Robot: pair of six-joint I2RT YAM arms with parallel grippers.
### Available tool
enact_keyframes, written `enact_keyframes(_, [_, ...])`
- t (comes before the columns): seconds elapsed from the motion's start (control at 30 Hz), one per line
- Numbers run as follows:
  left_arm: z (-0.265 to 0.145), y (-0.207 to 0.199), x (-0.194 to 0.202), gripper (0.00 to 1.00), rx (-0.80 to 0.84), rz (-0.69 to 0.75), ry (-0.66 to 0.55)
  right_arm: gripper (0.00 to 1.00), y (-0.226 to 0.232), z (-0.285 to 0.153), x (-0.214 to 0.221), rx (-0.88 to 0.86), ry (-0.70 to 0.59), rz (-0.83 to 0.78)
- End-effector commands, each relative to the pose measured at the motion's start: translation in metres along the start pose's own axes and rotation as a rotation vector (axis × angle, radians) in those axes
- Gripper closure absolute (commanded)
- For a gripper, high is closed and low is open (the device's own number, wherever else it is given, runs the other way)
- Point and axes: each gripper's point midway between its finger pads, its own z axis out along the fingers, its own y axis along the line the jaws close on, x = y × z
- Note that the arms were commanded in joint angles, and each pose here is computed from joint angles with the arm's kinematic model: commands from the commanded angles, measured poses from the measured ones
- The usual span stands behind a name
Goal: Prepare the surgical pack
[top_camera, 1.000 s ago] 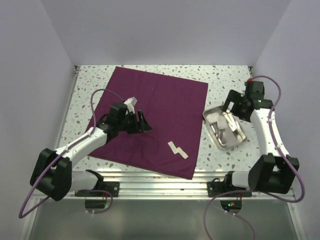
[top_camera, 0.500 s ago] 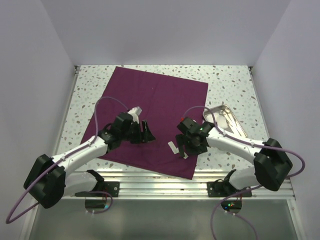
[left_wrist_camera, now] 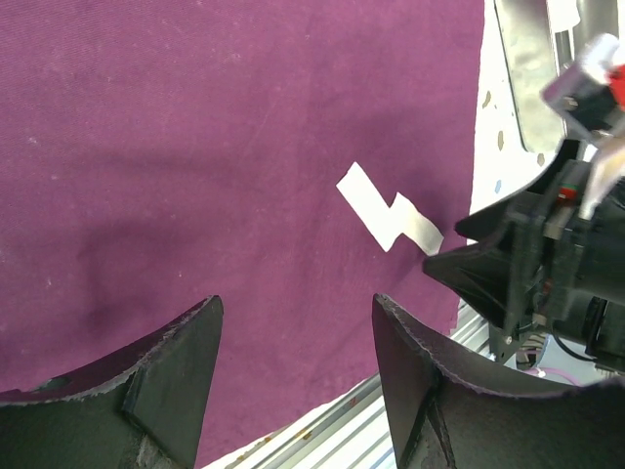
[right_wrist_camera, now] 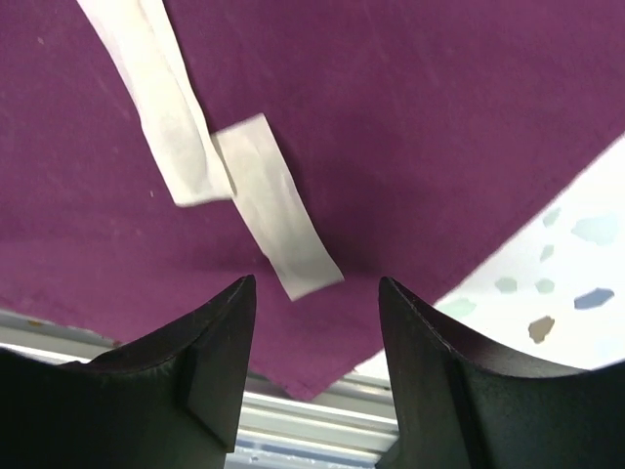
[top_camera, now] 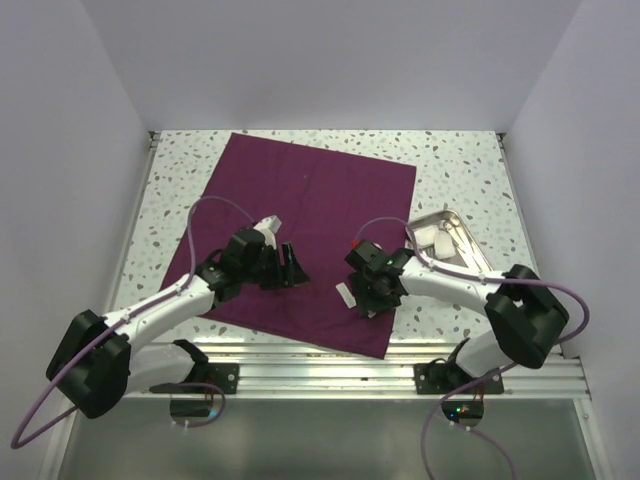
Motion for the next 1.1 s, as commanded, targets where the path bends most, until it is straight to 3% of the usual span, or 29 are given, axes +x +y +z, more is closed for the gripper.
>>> enact_keyframes(0.0, [-0.001, -0.006, -0.009, 0.34, 0.024, 0.006, -0.043, 0.44, 0.012, 0.001, -0.024, -0.019, -0.062, -0.034])
enact_keyframes(0.27, [-0.004, -0.008, -0.01, 0.34, 0.022, 0.013, -0.048, 0.54, 0.011, 0.012, -0.029, 0.009, -0.043, -0.069])
enact_keyframes(0.33, [-0.005, -0.006, -0.011, 0.34, 0.017, 0.013, -0.053, 0.63, 0.013, 0.011, -0.03, 0.005, -0.048, -0.067])
enact_keyframes(0.6, [-0.006, -0.009, -0.013, 0.34, 0.025, 0.014, -0.062, 0.76, 0.009, -0.007, -0.036, 0.014, -0.088, -0.047])
enact_keyframes(0.73, [-0.007, -0.01, -0.013, 0.34, 0.026, 0.017, -0.062, 0.91, 0.005, -0.02, -0.041, 0.031, -0.112, -0.039])
enact_keyframes(0.93, [-0.008, -0.012, -0.016, 0.34, 0.027, 0.022, -0.063, 0.96, -0.011, -0.039, -0.061, 0.087, -0.175, 0.006])
enact_keyframes(1.07, [-0.008, -0.014, -0.017, 0.34, 0.034, 0.027, -0.064, 1.0, -0.055, -0.054, -0.082, 0.123, -0.211, 0.151])
